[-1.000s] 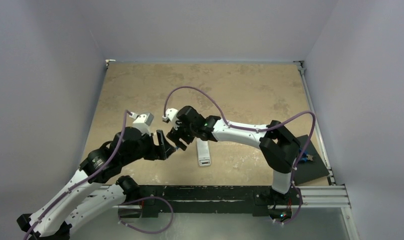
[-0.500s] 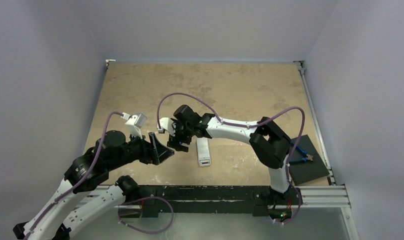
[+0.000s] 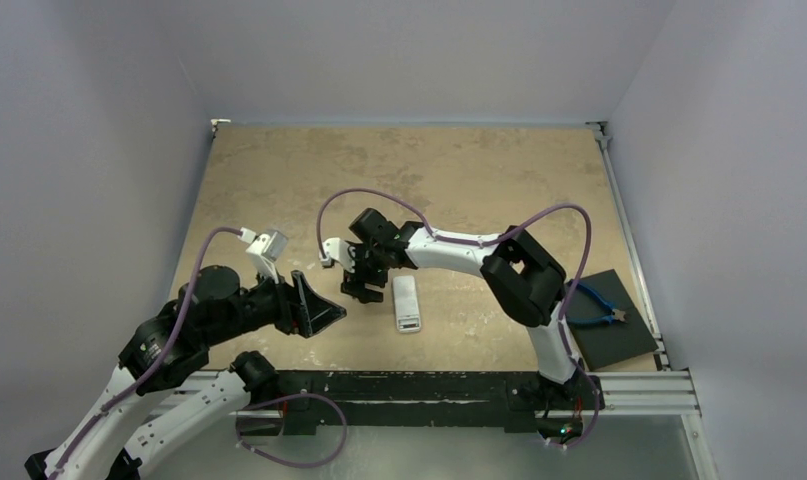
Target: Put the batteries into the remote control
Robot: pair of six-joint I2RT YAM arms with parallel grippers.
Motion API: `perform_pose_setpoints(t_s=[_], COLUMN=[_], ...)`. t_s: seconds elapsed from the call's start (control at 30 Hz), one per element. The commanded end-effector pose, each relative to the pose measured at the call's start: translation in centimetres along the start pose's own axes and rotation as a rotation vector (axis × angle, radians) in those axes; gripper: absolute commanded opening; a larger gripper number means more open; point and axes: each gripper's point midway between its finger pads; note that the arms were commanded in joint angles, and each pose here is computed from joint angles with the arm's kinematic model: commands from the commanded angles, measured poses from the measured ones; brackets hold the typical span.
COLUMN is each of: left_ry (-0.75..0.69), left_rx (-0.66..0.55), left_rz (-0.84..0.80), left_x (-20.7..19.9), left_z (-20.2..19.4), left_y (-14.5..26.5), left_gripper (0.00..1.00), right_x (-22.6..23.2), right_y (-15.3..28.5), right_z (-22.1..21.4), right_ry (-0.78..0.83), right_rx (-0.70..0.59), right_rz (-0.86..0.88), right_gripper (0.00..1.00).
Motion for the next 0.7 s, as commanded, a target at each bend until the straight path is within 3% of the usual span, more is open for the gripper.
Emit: perform_pose_setpoints(t_s=[0.0,0.67], left_ry=[-0.013,-0.005], left_rx=[-0.003,-0.012], left_rz=[-0.029,-0.032], left_x=[-0.7,-0.7], left_z=[0.1,0.2], left_y=[0.6,0.7], left_gripper=[0.76,0.76], right_x=[-0.9,-1.4], right_y=[0.5,-0.9], right_z=[2.1,1.8], right_ry=[0.037,0.014], right_rx=[-0.056,-0.05], right_rz=[-0.013,-0.018], right_gripper=[0.76,0.71])
Point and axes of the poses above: each gripper's point midway between its finger pads, its own y axis back along the fingers, its own x axis along the line the jaws close on, z = x × y, and after that the axes turned 5 degrees about y, right-handed
